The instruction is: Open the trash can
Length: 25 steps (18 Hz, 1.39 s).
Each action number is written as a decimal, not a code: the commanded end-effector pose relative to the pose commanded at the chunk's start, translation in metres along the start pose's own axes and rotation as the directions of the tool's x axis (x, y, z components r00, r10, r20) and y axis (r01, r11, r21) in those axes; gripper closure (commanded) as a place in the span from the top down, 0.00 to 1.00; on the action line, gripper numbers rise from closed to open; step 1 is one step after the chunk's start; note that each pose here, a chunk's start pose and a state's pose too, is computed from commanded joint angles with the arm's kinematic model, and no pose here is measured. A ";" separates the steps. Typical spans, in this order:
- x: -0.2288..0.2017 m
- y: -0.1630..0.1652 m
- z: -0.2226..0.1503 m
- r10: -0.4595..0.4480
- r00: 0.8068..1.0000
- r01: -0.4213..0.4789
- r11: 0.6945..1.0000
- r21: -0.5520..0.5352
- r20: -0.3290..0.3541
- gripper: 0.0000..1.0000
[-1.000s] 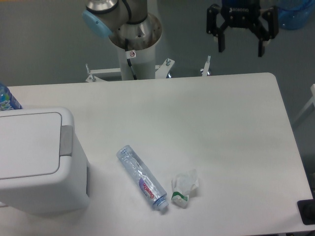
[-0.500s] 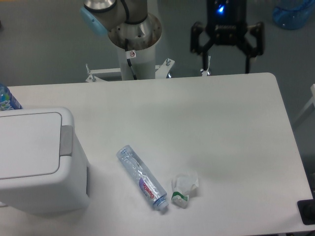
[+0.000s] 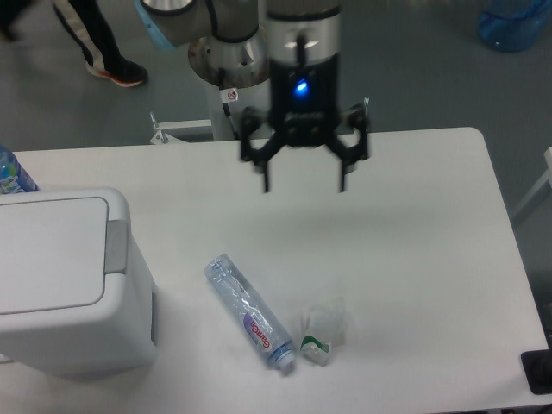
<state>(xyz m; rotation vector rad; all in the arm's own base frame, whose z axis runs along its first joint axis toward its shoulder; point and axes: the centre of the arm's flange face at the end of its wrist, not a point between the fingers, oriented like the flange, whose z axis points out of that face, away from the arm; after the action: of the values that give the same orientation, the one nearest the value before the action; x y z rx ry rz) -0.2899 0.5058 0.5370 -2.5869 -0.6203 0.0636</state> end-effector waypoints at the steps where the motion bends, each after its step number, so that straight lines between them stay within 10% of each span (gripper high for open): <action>1: 0.006 0.001 0.003 -0.026 0.999 0.026 1.000 0.000 -0.030 1.00; 8: 0.037 -0.004 0.028 -0.107 0.981 0.110 0.994 0.009 -0.163 1.00; 25: 0.074 -0.003 0.064 -0.046 0.980 0.039 0.999 -0.037 -0.196 1.00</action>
<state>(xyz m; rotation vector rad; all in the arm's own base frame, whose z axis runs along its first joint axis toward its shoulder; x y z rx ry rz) -0.2346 0.5688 0.4862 -2.5686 -0.6068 -0.2156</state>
